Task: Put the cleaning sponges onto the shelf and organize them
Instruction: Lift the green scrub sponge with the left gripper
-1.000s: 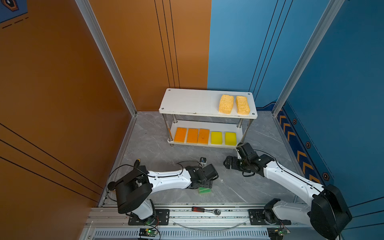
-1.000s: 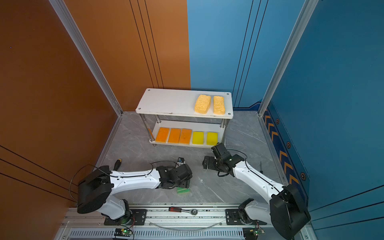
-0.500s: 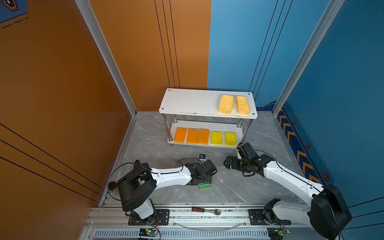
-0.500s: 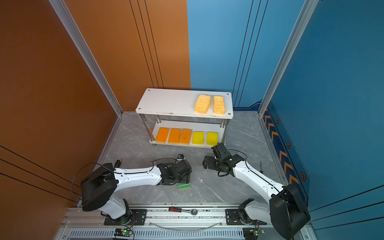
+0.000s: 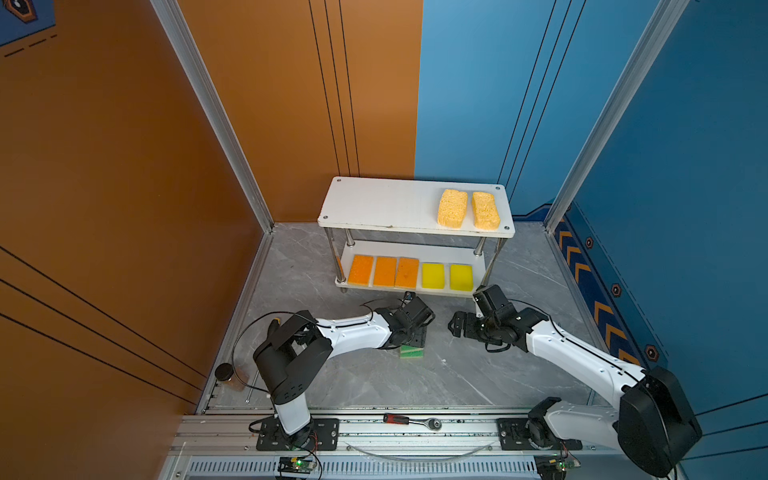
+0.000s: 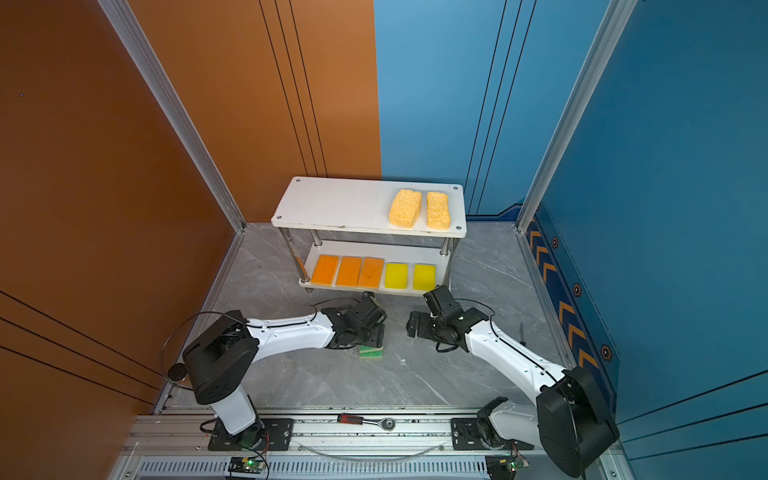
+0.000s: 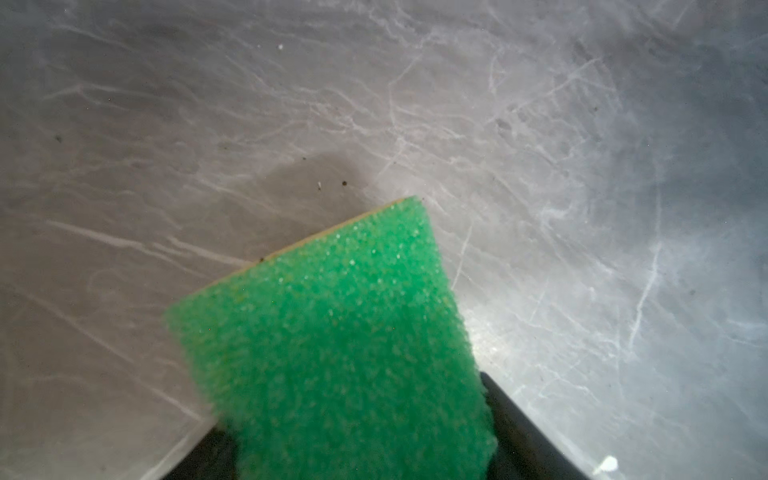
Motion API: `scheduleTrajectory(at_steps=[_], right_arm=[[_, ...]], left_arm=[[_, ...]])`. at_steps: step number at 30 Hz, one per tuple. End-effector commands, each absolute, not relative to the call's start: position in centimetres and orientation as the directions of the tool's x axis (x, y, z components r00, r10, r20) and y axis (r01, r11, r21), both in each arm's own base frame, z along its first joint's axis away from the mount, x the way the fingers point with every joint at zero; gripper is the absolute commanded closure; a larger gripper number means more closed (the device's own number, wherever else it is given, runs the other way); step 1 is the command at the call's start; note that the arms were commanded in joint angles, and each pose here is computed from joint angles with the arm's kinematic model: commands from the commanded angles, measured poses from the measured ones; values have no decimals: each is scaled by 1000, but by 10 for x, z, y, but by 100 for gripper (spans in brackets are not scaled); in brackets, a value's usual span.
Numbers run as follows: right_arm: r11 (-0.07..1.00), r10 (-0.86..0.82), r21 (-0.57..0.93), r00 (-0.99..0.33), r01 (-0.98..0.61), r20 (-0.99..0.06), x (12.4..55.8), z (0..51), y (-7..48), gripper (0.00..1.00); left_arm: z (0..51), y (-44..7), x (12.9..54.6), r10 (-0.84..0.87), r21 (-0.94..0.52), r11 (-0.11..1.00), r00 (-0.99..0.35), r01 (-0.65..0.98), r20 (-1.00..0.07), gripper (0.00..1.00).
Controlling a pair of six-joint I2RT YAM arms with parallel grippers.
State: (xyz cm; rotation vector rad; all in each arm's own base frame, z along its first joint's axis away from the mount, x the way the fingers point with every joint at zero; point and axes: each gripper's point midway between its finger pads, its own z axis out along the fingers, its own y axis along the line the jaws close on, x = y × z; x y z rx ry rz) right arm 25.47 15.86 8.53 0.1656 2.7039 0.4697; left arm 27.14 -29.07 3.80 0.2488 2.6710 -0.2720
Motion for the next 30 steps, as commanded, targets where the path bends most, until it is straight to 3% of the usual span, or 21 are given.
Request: scheduleTrajectory(at_steps=[1, 4, 7, 17, 30], right_arm=[[931, 191, 361, -907, 46, -376, 265, 94, 161, 0], [931, 192, 361, -908, 50, -372, 266, 93, 161, 0], [932, 186, 360, -911, 45, -368, 268, 92, 163, 0], [928, 179, 370, -918, 38, -353, 272, 91, 169, 0], [928, 177, 369, -922, 40, -345, 268, 87, 169, 0]], left_arm=[[35, -276, 267, 185, -94, 965, -892, 243, -412, 26], [48, -273, 268, 173, -90, 968, -883, 235, -437, 21], [63, -269, 264, 156, -86, 972, -870, 220, -468, 2], [82, -273, 244, 112, -115, 973, -849, 199, -517, 2], [67, -275, 227, 88, -120, 978, -865, 168, -494, 2]])
